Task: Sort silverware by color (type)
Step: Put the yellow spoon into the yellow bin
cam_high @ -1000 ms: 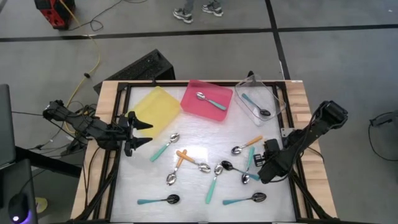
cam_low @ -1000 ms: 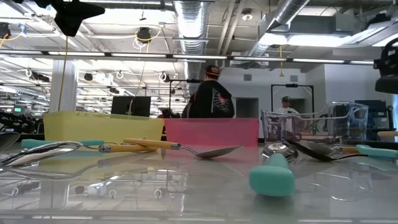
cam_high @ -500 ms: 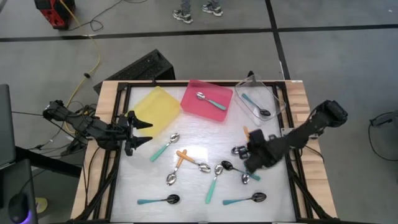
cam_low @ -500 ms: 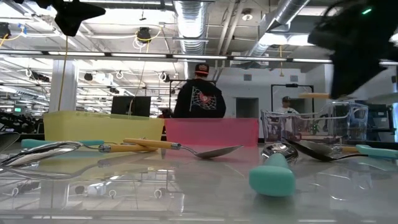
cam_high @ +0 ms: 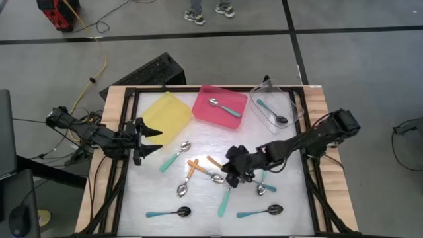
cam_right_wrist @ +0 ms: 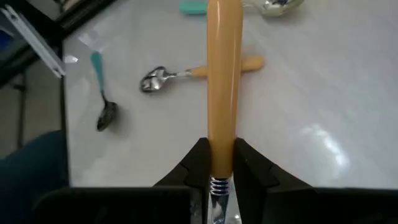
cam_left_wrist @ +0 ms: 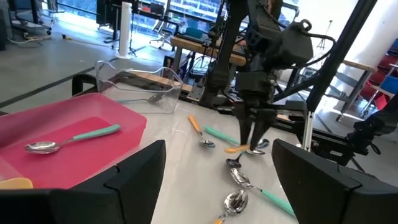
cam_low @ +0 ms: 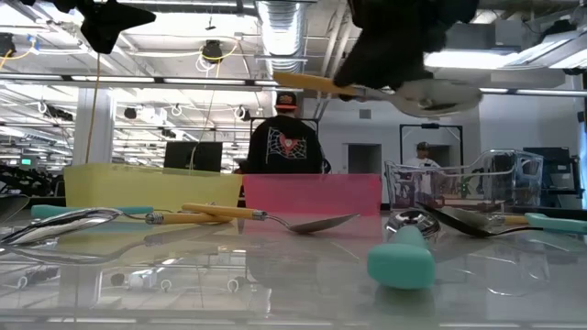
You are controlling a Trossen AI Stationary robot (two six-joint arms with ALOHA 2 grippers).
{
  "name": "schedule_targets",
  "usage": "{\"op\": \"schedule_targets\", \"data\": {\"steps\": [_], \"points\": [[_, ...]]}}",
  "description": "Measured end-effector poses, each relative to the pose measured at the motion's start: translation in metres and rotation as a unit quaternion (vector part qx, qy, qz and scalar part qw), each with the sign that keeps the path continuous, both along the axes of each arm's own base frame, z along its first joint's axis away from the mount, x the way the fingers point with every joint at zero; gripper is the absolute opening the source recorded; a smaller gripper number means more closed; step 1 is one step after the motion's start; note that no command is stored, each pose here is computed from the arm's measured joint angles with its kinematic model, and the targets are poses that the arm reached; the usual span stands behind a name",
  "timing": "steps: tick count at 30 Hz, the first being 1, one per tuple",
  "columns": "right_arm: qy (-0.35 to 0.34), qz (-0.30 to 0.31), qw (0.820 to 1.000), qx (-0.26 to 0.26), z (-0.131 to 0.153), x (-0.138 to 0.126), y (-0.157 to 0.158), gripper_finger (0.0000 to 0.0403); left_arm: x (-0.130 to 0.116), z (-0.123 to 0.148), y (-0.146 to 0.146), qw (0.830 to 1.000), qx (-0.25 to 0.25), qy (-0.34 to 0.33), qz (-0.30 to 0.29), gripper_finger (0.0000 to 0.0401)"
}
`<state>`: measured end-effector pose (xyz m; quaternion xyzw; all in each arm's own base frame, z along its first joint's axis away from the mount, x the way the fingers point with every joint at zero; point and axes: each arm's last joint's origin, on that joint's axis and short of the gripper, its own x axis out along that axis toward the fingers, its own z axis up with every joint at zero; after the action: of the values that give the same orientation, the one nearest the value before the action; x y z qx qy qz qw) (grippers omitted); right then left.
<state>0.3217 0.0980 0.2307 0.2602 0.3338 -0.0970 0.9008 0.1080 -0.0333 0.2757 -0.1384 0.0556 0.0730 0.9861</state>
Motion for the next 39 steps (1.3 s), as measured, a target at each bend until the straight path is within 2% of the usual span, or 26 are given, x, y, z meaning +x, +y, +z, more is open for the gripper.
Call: {"op": "schedule_targets", "data": {"steps": [7,13,18,23,32,39], "points": [[-0.022,0.005,0.996,-0.081,0.017,0.053,-0.025,0.0068,0.0,0.001,0.0,1.0,-0.001,-0.003,0.0,0.0281],[-0.017,0.01,0.989,-0.146,0.012,0.108,-0.056,0.0068,0.0,0.001,0.0,1.0,-0.001,-0.003,0.0,0.0281],[-0.042,0.015,0.979,-0.201,0.017,0.156,-0.084,0.0068,0.0,0.001,0.0,1.0,-0.002,-0.004,0.0,0.0281],[-0.056,0.015,0.97,-0.236,0.014,0.193,-0.113,0.0068,0.0,0.001,0.0,1.0,-0.002,-0.004,0.0,0.0281],[-0.097,0.002,0.967,-0.234,0.008,0.232,-0.166,0.0068,0.0,0.0,0.0,1.0,-0.001,-0.001,-0.001,0.0281],[-0.127,0.01,0.957,-0.261,-0.003,0.252,-0.188,0.0068,0.0,0.0,0.0,1.0,0.0,0.0,0.0,0.0281]]}}
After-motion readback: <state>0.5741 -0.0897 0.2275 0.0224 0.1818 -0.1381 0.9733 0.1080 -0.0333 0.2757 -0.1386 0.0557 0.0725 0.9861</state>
